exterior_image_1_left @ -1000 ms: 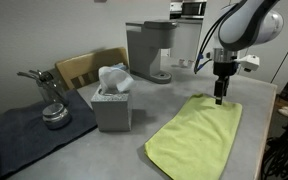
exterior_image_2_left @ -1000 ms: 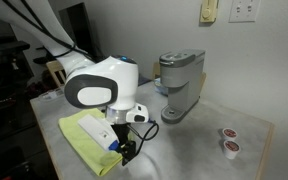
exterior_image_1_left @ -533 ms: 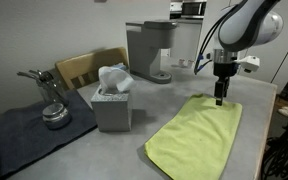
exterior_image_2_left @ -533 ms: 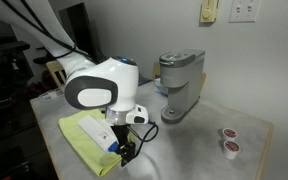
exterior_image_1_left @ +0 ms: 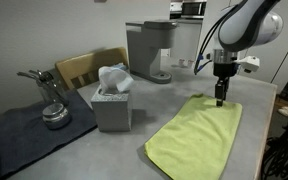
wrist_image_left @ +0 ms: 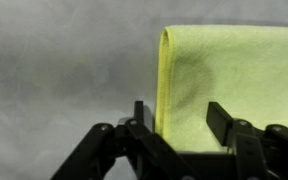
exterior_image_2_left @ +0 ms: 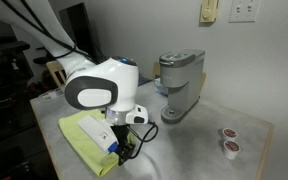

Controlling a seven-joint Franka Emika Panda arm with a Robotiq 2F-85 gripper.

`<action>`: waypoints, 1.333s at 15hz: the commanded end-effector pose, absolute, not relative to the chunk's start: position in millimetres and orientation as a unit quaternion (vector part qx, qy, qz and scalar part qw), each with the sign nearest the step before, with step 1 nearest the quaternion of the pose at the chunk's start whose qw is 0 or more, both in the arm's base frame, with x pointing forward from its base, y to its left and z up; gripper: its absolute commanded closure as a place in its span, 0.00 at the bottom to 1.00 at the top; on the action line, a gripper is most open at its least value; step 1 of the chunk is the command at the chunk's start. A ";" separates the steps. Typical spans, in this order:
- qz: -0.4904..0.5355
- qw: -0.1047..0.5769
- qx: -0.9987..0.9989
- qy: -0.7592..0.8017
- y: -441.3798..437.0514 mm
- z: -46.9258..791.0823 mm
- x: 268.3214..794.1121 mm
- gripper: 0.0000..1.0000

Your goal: Fold the yellow towel from right to left

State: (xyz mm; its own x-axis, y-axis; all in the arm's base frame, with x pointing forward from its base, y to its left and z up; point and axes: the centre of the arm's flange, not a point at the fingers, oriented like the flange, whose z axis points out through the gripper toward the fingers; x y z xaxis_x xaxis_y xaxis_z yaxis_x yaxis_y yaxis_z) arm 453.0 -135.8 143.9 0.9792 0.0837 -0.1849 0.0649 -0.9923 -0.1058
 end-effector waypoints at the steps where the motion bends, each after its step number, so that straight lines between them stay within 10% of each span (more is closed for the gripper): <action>1: 0.096 0.058 -0.993 -0.033 -138.0 137.6 451.0 0.64; 6: 0.096 0.061 -0.993 -0.035 -137.2 137.7 452.1 0.99; 20: 0.048 0.084 -0.994 -0.050 -115.2 188.6 463.3 0.99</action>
State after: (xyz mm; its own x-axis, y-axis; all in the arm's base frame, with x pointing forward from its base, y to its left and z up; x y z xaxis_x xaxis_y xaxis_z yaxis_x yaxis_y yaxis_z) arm 465.6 -119.3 161.8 0.9872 0.0889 -0.1324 0.0703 -0.9878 -0.1391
